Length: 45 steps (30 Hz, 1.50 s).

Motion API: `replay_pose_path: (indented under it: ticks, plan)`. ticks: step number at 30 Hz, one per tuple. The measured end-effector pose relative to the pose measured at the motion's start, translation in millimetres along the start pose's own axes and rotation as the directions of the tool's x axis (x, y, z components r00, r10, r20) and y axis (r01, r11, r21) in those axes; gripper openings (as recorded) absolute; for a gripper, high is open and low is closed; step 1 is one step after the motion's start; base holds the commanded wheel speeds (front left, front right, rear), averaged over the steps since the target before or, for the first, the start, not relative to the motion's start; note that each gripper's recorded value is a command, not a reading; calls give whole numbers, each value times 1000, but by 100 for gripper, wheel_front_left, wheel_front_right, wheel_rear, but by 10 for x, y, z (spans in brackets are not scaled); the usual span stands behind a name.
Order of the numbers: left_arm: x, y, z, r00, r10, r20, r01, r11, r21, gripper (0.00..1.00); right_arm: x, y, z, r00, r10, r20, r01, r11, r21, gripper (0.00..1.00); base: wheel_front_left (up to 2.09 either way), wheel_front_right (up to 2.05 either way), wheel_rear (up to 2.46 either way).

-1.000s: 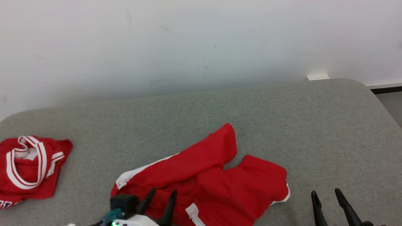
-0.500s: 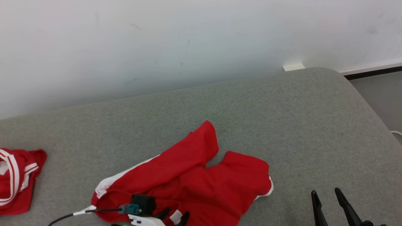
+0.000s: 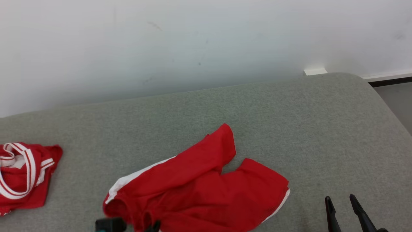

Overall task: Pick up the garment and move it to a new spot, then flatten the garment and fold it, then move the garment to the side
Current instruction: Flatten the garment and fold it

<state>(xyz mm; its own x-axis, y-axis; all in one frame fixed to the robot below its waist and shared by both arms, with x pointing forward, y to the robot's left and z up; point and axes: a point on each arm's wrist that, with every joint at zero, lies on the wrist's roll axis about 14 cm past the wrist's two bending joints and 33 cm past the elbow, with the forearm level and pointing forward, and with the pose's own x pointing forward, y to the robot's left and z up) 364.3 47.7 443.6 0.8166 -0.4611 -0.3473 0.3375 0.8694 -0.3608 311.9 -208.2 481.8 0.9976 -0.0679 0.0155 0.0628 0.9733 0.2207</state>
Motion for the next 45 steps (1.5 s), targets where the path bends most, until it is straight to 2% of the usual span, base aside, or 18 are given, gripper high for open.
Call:
replay_pose_path:
  ticks: [5, 9, 10, 11, 12, 16, 22, 24, 26, 29, 32, 35, 42, 45]
  plan:
    - [-378, 167, -463, 992, 63, -113, -74, 992, -97, 0, 30, 77, -57, 999, 27, -18, -27, 1000, 0, 100, 0, 0, 0]
    - [-536, 347, -629, 978, 130, -160, -148, 983, -106, 0, 95, 165, -105, 998, 58, -34, -58, 998, -1, 100, 0, 0, 0]
    - [-554, 375, -639, 977, 141, -162, -158, 983, -98, 31, 108, 186, -115, 997, 65, -38, -65, 998, 0, 100, 0, 0, 0]
    - [-564, 395, -627, 977, 150, -152, -166, 982, -95, 86, 121, 208, -125, 997, 72, -40, -72, 997, 1, 100, 0, 0, 0]
    - [-571, 418, -611, 976, 163, -142, -179, 978, -106, 100, 132, 226, -131, 996, 78, -42, -78, 997, 1, 100, 0, 0, 0]
    - [-599, 462, -522, 977, 177, -119, -192, 973, -125, 100, 137, 256, -136, 995, 87, -43, -87, 996, 3, 100, 0, 0, 0]
    - [-685, 646, -41, 974, 225, -3, -224, 972, -64, 100, 103, 191, -96, 997, 66, -30, -66, 998, 1, 100, 0, 0, 0]
    - [-647, 588, 180, 978, 200, 54, -199, 980, -25, 100, 93, 176, -95, 998, 60, -30, -60, 998, 2, 100, 0, 0, 0]
    - [-529, 378, 343, 989, 120, 84, -121, 993, 2, 100, 86, 173, -105, 998, 58, -34, -58, 998, 3, 100, 0, 0, 0]
    - [-293, 51, 365, 999, 6, 46, -10, 997, 81, 100, 103, 171, -117, 998, 56, -38, -56, 998, 3, 100, 0, 0, 0]
    - [-35, -186, 243, 998, -63, -31, 67, 987, 145, 100, 159, 188, -86, 998, 58, -28, -58, 998, 4, 100, 0, 0, 0]
    - [185, -238, 144, 994, -66, -86, 84, 970, 230, 100, 152, 140, -101, 999, 40, -34, -40, 999, 5, 100, 0, 0, 0]
    - [461, -362, -53, 983, -97, -155, 136, 955, 263, 100, 92, -29, -127, 999, -18, -46, 17, 1000, -1, 100, 0, 0, 0]
    - [505, -422, -90, 979, -116, -168, 158, 953, 260, 81, 79, -59, -125, 999, -28, -46, 28, 1000, -3, 100, 0, 0, 0]
